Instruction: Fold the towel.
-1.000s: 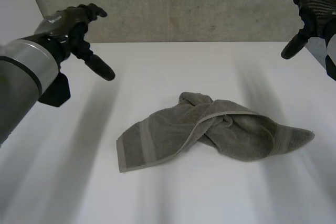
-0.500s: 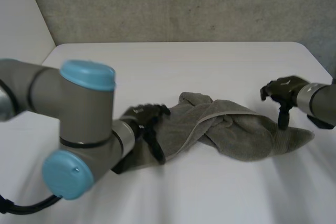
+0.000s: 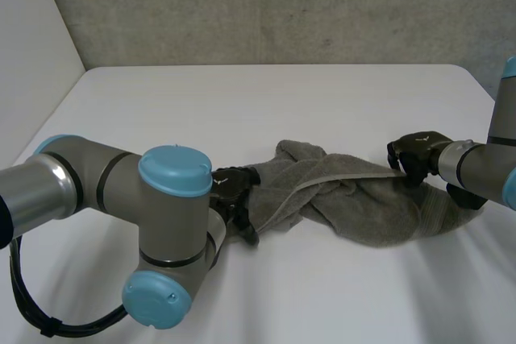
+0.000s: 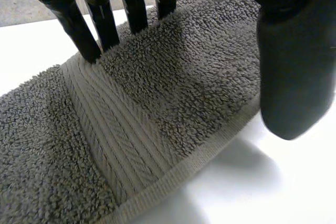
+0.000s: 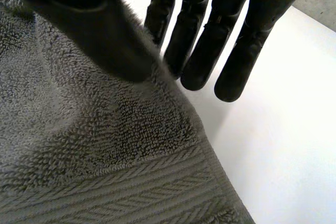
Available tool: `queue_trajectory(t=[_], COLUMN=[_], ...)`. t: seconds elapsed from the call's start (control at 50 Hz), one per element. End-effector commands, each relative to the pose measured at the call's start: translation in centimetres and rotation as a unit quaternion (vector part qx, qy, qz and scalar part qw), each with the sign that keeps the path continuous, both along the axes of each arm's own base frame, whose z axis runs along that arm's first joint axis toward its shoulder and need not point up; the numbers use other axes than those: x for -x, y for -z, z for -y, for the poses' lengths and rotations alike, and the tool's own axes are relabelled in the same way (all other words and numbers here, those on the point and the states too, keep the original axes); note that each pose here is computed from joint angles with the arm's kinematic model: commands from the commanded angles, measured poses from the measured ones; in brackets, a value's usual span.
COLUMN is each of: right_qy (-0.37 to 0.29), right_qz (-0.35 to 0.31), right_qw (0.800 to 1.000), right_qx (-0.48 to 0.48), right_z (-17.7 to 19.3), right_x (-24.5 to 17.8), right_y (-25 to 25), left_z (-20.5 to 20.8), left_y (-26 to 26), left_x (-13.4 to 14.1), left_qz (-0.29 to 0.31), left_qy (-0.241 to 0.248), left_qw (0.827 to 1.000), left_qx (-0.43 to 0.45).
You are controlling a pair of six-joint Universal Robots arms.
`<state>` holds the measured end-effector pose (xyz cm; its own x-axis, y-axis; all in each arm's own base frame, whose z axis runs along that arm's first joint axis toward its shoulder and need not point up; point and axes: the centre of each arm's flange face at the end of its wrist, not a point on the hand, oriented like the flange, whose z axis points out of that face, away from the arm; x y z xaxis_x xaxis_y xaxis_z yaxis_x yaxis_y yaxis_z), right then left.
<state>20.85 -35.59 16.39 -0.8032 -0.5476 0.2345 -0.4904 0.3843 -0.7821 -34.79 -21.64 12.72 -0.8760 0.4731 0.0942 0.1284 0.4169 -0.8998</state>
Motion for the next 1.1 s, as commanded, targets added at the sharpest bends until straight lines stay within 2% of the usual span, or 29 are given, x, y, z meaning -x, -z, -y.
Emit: queue_trajectory(t=[0.02,0.22,0.28,0.32,0.38,0.42,0.44,0.46,0.48,0.5,0.52,0.54,0.56,0.58,0.62,0.64,0.66,0.7,0.72,0.74,0.76,0.78,0.8,0.82,0.84,0.86,0.92,1.0,1.1], right_qy=[-0.008,-0.014,-0.016,-0.017,-0.016,-0.013,-0.013,-0.016,-0.018,-0.018,-0.018,-0.018,-0.019,-0.019,-0.019,-0.018,-0.018,-0.021,-0.021,-0.025,-0.025,-0.029,-0.037,-0.037,-0.046,-0.056,-0.064,-0.081,-0.104], right_qz=[0.003,0.009,0.021,0.037,0.048,0.086,0.086,0.111,0.134,0.135,0.158,0.158,0.181,0.201,0.211,0.214,0.214,0.202,0.202,0.194,0.194,0.186,0.178,0.178,0.17,0.162,0.153,0.102,0.034], right_qw=[1.0,1.0,0.997,0.981,0.963,0.908,0.907,0.872,0.833,0.833,0.792,0.791,0.759,0.748,0.754,0.771,0.771,0.819,0.82,0.842,0.842,0.863,0.882,0.882,0.895,0.905,0.914,0.945,0.97], right_qx=[-0.005,0.012,0.074,0.192,0.265,0.411,0.412,0.477,0.536,0.537,0.59,0.59,0.625,0.632,0.622,0.599,0.599,0.536,0.536,0.503,0.502,0.468,0.436,0.435,0.41,0.389,0.37,0.3,0.218], right_z=[-0.2,0.1,0.9,2.0,2.6,3.0,3.0,2.3,1.2,1.2,0.2,0.2,-0.9,-1.7,-2.2,-2.3,-2.3,-2.3,-2.3,-2.4,-2.4,-2.4,-2.7,-2.7,-3.0,-3.4,-3.9,-5.2,-7.5], right_x=[-0.1,-0.3,-0.6,-0.9,-1.0,-1.2,-1.2,-1.4,-1.4,-1.4,-1.2,-1.2,-1.0,-0.9,-0.9,-0.9,-0.9,-1.0,-1.0,-1.2,-1.2,-1.4,-1.7,-1.7,-2.0,-2.4,-2.8,-3.3,-3.0], right_y=[0.1,-0.7,-3.5,-7.9,-10.4,-15.9,-15.9,-18.9,-21.5,-21.5,-24.0,-24.0,-25.9,-26.6,-26.8,-26.2,-26.2,-23.9,-23.9,-22.4,-22.4,-20.7,-19.1,-19.1,-17.6,-16.1,-14.5,-8.6,-2.0], left_z=[0.1,0.5,1.6,2.6,5.8,7.4,8.7,9.6,9.6,10.0,10.2,10.2,10.3,10.3,9.7,9.7,9.4,9.1,8.8,8.8,8.7,8.5,8.5,8.3,8.0,8.0,7.2,5.8,5.0], left_y=[0.7,-0.5,-3.0,-4.7,-8.4,-10.9,-13.5,-16.4,-16.5,-19.2,-21.6,-21.7,-23.6,-23.6,-25.7,-25.7,-26.0,-25.7,-24.9,-24.9,-23.7,-22.1,-22.0,-20.3,-18.4,-18.4,-14.4,-8.5,-3.5], left_x=[0.1,0.3,0.3,0.1,-1.1,-1.7,-2.1,-2.4,-2.4,-2.6,-2.8,-2.8,-2.9,-2.9,-3.0,-3.0,-3.2,-3.3,-3.4,-3.4,-3.4,-3.3,-3.3,-3.3,-3.3,-3.3,-3.5,-4.6,-6.9], left_qz=[-0.002,-0.015,-0.036,-0.046,-0.047,-0.045,-0.044,-0.053,-0.053,-0.068,-0.091,-0.092,-0.113,-0.113,-0.139,-0.139,-0.143,-0.142,-0.136,-0.135,-0.125,-0.112,-0.112,-0.098,-0.084,-0.084,-0.052,0.006,0.076], left_qy=[0.001,-0.001,-0.009,-0.016,-0.037,-0.047,-0.055,-0.064,-0.064,-0.071,-0.08,-0.08,-0.085,-0.085,-0.086,-0.086,-0.085,-0.084,-0.082,-0.082,-0.076,-0.067,-0.067,-0.058,-0.048,-0.048,-0.027,-0.007,-0.005], left_qw=[1.0,1.0,0.998,0.996,0.988,0.98,0.969,0.955,0.955,0.939,0.922,0.921,0.905,0.905,0.884,0.884,0.881,0.882,0.887,0.888,0.895,0.906,0.906,0.916,0.927,0.927,0.947,0.968,0.98], left_qx=[0.003,0.018,0.048,0.074,0.143,0.189,0.237,0.285,0.286,0.33,0.369,0.369,0.401,0.401,0.438,0.438,0.444,0.442,0.433,0.433,0.42,0.403,0.403,0.384,0.363,0.363,0.317,0.25,0.186])
